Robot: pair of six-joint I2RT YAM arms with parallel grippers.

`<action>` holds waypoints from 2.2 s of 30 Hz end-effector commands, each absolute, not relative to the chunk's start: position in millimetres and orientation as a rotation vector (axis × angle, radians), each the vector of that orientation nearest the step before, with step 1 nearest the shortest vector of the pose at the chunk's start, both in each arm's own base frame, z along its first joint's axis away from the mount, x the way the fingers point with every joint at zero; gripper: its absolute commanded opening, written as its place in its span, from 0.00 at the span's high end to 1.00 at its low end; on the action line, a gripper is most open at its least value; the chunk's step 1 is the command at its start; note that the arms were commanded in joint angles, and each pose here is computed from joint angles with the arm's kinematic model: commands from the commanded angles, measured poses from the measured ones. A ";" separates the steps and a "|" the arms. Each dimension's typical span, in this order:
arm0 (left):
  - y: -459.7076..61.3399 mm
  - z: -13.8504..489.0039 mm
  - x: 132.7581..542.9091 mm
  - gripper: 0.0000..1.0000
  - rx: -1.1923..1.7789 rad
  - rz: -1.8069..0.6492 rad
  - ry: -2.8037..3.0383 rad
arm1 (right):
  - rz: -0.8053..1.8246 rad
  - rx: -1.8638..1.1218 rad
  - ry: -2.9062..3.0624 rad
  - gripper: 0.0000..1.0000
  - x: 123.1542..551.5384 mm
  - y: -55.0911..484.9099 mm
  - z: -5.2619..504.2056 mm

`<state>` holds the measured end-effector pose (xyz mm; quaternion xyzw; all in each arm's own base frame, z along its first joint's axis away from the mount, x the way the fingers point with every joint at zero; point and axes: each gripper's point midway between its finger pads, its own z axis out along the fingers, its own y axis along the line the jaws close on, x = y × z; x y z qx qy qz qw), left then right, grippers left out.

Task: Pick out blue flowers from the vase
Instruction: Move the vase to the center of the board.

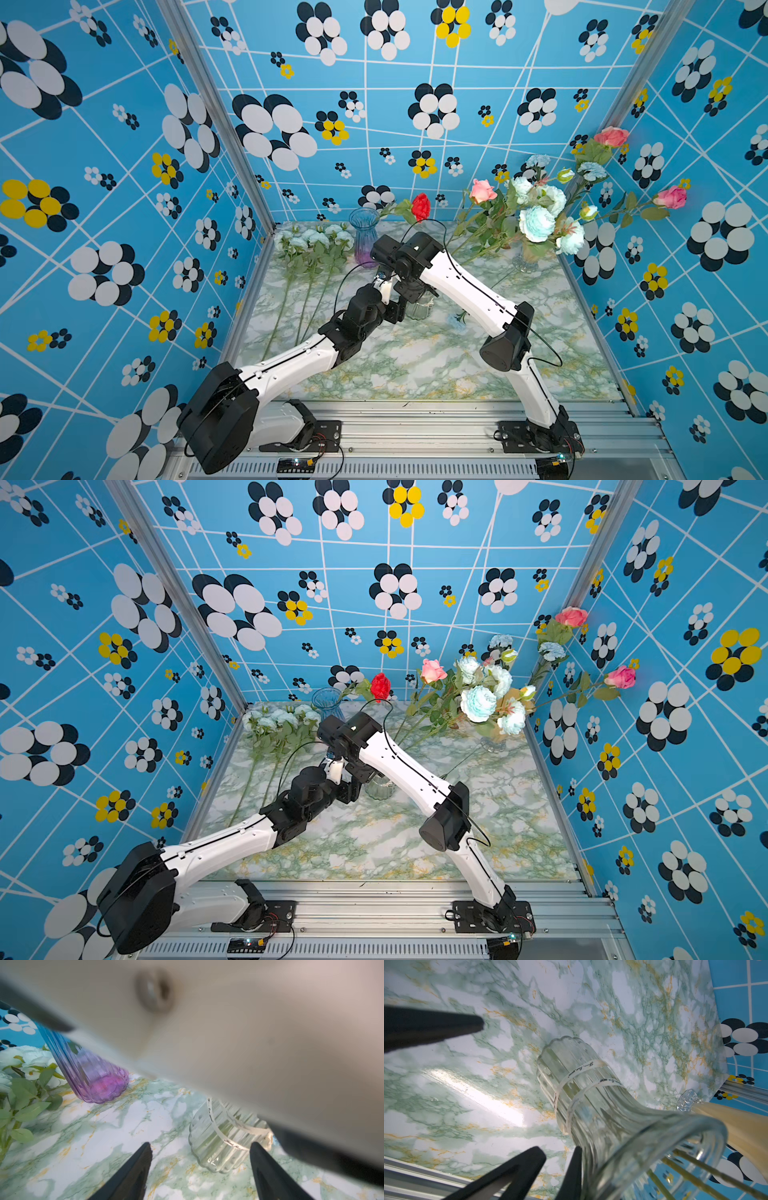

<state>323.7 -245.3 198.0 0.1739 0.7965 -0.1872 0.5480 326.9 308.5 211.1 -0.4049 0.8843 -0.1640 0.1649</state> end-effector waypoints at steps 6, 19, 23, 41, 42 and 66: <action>-245.0 192.2 320.2 0.23 0.414 -0.465 1.894 | -0.615 -1.171 2.515 1.00 304.7 297.0 219.1; -216.2 211.5 314.5 0.24 0.289 -0.493 1.799 | -0.634 -1.180 2.492 0.94 307.0 300.0 218.5; -207.9 209.1 317.1 0.25 0.246 -0.515 1.804 | -0.634 -1.201 2.487 0.73 307.0 309.1 210.6; -193.2 209.3 322.0 0.25 0.167 -0.578 1.808 | -0.401 -1.066 2.222 0.41 305.3 348.0 285.8; -193.4 209.2 321.9 0.25 0.168 -0.577 1.808 | -0.358 -1.071 2.184 0.41 299.2 351.6 298.8; -191.0 217.1 317.1 0.25 0.177 -0.578 1.787 | 0.044 -0.810 2.238 0.42 193.6 240.7 224.5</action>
